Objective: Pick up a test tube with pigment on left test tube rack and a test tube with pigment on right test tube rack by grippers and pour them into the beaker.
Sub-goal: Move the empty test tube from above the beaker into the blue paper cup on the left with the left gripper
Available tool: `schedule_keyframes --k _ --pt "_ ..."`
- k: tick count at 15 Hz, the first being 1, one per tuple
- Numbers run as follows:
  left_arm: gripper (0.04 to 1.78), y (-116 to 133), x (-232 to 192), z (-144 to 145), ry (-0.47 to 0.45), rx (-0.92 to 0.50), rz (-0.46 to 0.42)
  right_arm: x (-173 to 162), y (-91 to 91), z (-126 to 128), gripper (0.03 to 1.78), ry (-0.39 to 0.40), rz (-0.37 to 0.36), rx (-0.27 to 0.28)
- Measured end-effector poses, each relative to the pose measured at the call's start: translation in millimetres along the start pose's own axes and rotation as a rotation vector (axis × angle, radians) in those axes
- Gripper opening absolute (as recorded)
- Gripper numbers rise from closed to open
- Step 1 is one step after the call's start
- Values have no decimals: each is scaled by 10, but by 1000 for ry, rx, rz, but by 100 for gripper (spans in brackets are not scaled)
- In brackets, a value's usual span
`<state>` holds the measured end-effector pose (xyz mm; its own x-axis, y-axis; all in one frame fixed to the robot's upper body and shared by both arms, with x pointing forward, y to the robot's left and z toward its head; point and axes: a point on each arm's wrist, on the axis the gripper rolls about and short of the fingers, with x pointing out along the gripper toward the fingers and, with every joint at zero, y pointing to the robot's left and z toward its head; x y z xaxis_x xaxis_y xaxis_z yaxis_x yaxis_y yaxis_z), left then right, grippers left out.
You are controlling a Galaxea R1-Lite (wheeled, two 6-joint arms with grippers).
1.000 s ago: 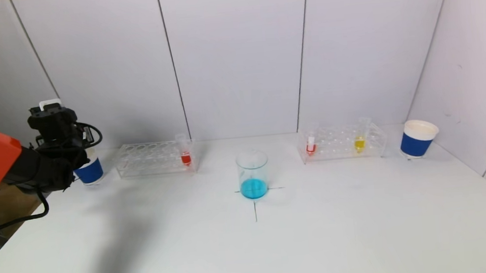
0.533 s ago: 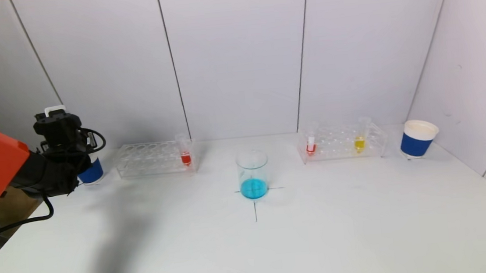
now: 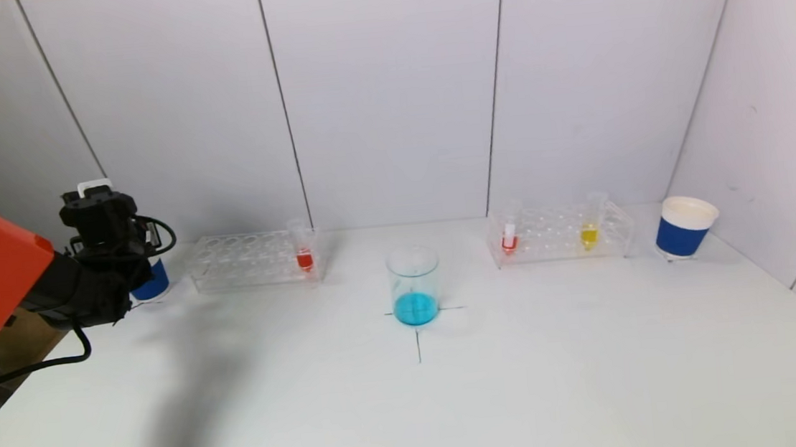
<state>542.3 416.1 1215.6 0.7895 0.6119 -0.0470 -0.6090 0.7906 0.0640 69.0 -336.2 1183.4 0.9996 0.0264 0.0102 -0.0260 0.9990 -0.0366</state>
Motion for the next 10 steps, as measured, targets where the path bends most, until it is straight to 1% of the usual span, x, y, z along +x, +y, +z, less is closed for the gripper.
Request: schedule_keyframes --k 10 --pt "43 3 -10 -1 3 3 -1 0 0 0 177 0 0 0"
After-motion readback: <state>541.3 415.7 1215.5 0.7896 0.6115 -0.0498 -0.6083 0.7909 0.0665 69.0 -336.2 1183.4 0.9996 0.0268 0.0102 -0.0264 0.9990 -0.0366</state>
